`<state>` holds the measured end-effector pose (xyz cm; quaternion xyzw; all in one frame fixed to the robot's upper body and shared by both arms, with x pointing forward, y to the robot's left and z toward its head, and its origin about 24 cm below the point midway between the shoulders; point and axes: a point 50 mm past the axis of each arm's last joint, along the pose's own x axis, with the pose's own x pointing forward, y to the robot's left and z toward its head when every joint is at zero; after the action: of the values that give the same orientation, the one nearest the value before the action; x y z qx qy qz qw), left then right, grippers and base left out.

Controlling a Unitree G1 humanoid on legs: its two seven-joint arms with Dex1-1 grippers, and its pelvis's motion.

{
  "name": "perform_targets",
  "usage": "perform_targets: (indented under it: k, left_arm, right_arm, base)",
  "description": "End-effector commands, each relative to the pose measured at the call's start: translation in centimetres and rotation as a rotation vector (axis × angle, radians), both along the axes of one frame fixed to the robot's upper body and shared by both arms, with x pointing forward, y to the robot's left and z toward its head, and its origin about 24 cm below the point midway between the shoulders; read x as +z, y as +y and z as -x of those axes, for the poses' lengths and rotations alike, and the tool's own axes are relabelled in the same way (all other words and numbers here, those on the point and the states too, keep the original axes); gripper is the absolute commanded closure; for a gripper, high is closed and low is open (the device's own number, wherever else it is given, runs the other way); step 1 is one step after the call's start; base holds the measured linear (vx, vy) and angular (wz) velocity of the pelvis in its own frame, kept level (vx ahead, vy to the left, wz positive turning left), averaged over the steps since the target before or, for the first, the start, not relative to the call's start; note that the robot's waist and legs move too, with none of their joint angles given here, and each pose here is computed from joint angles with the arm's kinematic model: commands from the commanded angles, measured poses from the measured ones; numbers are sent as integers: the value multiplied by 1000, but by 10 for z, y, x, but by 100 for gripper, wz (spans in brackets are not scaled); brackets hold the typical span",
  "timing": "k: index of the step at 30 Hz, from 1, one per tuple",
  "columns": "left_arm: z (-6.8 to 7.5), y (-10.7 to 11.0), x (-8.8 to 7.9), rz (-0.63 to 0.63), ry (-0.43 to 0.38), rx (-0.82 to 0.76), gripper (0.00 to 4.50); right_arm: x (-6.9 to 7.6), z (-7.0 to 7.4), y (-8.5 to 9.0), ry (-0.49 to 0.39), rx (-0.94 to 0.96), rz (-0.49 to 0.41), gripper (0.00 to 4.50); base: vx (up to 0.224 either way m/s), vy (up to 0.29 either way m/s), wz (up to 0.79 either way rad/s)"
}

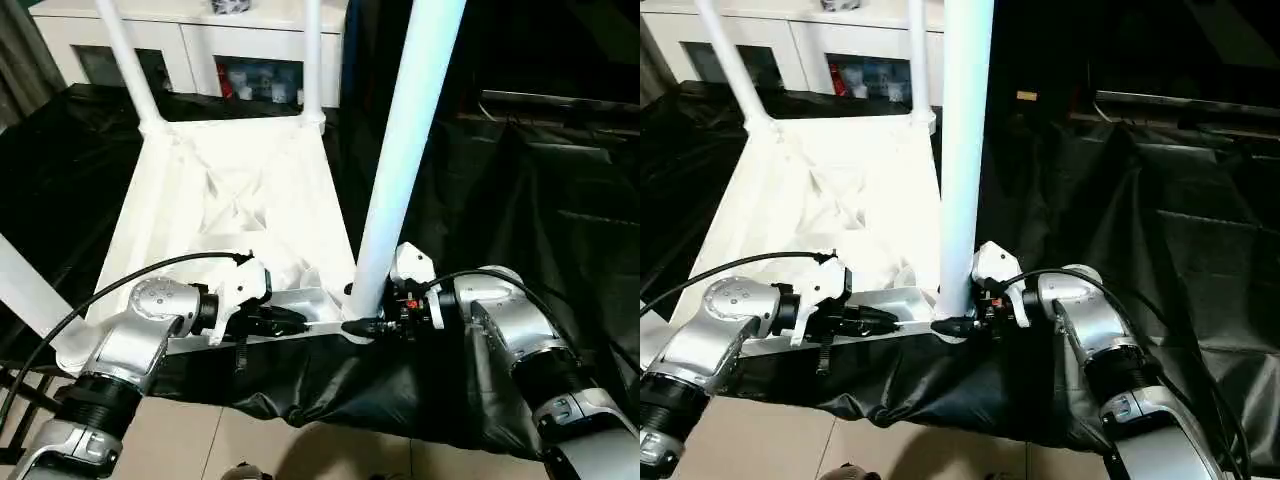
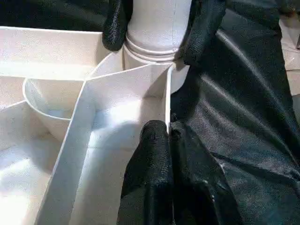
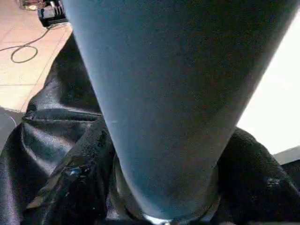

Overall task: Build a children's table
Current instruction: Rotate leg to tighten

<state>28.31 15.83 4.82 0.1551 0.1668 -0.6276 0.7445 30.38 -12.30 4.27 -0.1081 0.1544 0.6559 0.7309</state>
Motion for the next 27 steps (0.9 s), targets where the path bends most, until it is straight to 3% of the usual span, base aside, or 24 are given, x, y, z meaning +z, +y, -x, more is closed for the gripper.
perform_targets:
  k: [1, 6, 9, 14, 17, 21, 22, 27]
  left_arm:
    - [-1, -6, 4, 4, -29, -15, 450]
    - [-6, -11, 3, 16, -39, 45, 450]
    - [-13, -20, 1, 18, -65, 118, 450]
    - [-21, -52, 2, 75, -94, 211, 450]
    - [-22, -74, 3, 109, -99, 247, 450]
    - [-23, -86, 1, 88, -123, 242, 450]
    - [-23, -86, 0, 70, -134, 238, 450]
    - [-25, -78, -2, 41, -151, 241, 450]
  right_arm:
    - [-6, 13, 16, 45, 120, -13, 175]
    - [-14, 15, 23, 44, 65, -16, 184]
    - [-22, 8, 34, 0, -124, -27, 186]
    - [-38, -1, 53, 13, -497, -27, 188]
    - [-45, -9, 62, 69, -743, -23, 188]
    - [-37, -11, 79, 26, -751, -72, 188]
    - [-32, -11, 82, 7, -733, -92, 132]
    - [-27, -12, 81, 2, -703, -119, 97]
  base:
    - [0, 0, 0]
    - [0, 0, 0]
    - [0, 0, 0]
    - [-47, -3, -3]
    - [-35, 9, -6]
    - [0, 0, 0]
    - [0, 0, 0]
    - [0, 0, 0]
